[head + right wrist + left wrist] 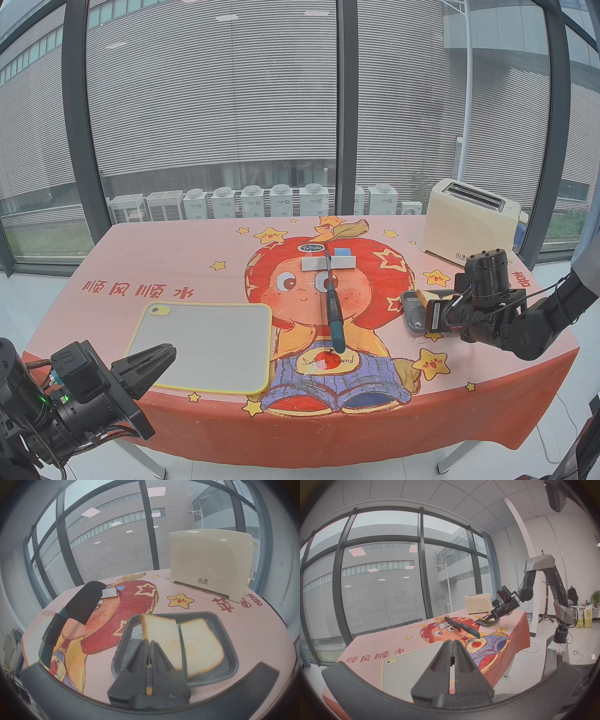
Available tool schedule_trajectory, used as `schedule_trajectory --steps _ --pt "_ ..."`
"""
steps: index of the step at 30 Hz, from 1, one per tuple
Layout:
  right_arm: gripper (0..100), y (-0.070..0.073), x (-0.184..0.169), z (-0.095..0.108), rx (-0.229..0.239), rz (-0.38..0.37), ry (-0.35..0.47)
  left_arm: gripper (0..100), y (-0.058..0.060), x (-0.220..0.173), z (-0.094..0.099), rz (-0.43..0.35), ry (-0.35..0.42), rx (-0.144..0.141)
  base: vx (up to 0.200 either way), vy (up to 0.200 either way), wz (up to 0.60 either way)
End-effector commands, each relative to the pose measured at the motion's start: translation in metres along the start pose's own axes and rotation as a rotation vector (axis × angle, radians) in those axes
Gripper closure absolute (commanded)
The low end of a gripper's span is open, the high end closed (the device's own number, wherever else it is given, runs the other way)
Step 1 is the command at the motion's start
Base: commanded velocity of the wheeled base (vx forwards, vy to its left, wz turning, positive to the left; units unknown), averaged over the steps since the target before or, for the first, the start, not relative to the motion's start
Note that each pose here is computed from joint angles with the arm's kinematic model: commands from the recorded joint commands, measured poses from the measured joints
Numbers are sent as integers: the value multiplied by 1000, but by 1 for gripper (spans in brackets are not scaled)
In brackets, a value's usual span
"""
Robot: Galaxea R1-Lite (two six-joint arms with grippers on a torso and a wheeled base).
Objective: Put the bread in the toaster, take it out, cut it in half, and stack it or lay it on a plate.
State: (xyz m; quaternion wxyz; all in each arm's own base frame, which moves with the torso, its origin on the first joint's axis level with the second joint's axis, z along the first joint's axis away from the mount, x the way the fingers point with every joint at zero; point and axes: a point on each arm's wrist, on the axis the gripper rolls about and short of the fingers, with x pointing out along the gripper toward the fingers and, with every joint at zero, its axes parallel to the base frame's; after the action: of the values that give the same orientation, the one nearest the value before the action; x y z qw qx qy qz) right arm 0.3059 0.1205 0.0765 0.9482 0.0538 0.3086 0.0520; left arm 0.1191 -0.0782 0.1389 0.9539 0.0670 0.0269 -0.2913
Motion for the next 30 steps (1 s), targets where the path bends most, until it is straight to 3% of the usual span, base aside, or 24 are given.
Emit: schedule_trajectory --steps 1,9,26,27,30 --pt "100 1 1 -1 -1 0 1 100 0 0 0 0 -1 0 0 0 0" --pt "100 -1 6 -4 -3 -37 4 100 0 0 -1 0 2 1 0 0 0" --pt "100 4 7 -8 -12 -29 13 100 0 0 -1 0 2 1 0 0 0" --pt "0 4 7 -7 -12 -28 11 100 0 0 0 2 0 1 0 0 0" --pt "0 3 7 -7 -9 -30 8 100 0 0 0 2 -1 1 0 0 0"
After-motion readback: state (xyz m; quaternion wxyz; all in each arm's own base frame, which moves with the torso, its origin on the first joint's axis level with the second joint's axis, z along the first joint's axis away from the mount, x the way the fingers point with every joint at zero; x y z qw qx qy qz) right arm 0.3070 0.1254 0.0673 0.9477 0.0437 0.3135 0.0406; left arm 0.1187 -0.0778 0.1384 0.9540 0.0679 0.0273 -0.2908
